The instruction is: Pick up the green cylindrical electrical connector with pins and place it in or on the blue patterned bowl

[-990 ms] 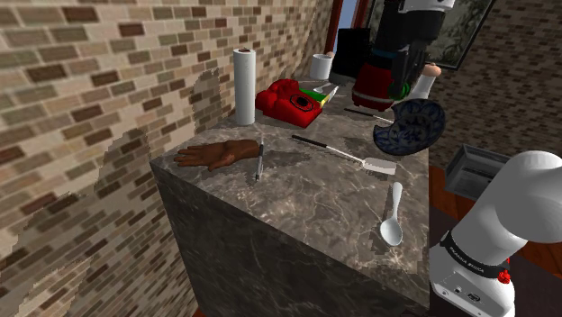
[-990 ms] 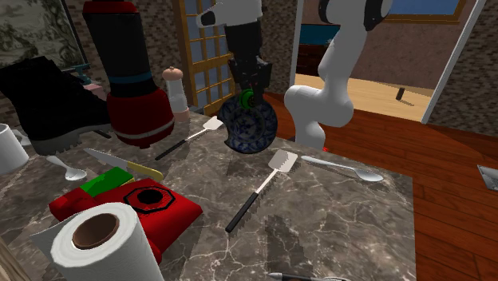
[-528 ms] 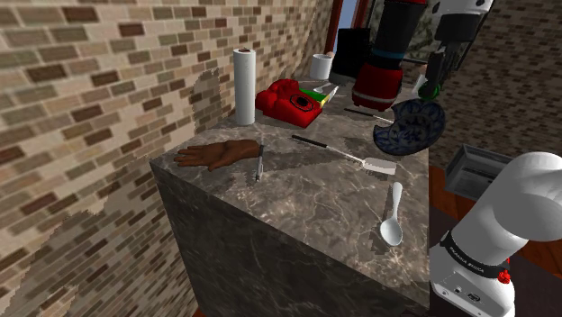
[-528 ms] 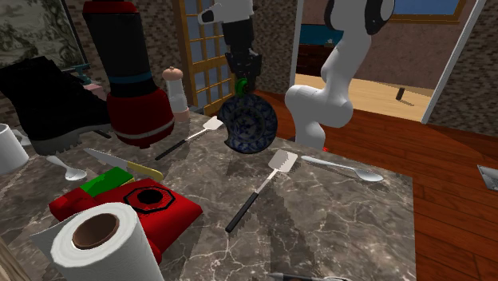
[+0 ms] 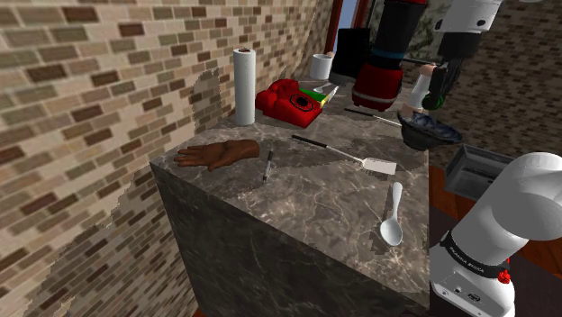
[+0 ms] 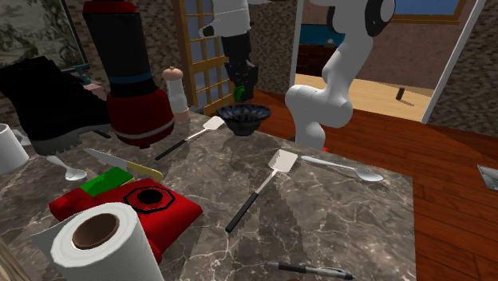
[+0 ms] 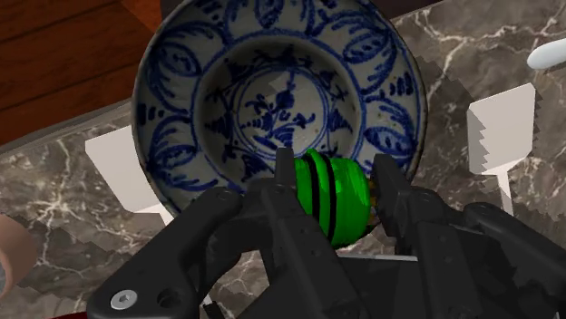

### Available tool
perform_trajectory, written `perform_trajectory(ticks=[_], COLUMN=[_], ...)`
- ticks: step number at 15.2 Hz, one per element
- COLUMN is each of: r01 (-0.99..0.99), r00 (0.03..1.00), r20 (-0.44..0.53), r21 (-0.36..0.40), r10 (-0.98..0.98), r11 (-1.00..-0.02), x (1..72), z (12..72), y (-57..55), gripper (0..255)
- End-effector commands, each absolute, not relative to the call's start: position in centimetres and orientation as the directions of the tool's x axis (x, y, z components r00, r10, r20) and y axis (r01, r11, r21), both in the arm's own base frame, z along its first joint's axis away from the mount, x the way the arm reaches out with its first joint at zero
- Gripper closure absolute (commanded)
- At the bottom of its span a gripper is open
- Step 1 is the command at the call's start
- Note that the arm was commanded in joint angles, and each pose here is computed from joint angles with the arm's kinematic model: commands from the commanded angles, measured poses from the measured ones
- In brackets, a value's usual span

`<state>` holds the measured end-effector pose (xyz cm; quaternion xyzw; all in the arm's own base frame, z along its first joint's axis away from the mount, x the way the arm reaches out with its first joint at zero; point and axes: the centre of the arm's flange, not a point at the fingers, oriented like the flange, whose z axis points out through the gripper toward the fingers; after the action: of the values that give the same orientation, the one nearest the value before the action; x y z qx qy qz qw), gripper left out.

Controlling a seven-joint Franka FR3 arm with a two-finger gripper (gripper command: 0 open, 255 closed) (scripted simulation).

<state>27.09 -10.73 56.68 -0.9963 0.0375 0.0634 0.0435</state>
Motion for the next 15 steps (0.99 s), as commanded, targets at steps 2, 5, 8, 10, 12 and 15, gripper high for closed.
perform_trajectory(ticks=[2, 5, 8, 10, 12, 15], r01=[-0.08, -0.08, -0.08, -0.08, -0.08, -0.08], r00=[0.989, 0.989, 0.989, 0.989, 0.989, 0.989], r20=[-0.13, -0.13, -0.13, -0.13, -0.13, -0.13], r21=[-0.082, -0.082, -0.082, -0.082, -0.082, -0.082], r10=[-0.069, -0.069, -0.069, -0.069, -0.069, -0.069], r11=[-0.993, -0.993, -0.993, -0.993, -0.993, -0.993], x=[27.1, 27.1, 27.1, 27.1, 27.1, 27.1], z=[55.2, 53.6, 52.6, 52.6, 52.6, 52.6], y=[-10.8, -10.8, -10.8, -10.8, -10.8, -10.8], gripper=[255, 255, 255, 255, 255, 255])
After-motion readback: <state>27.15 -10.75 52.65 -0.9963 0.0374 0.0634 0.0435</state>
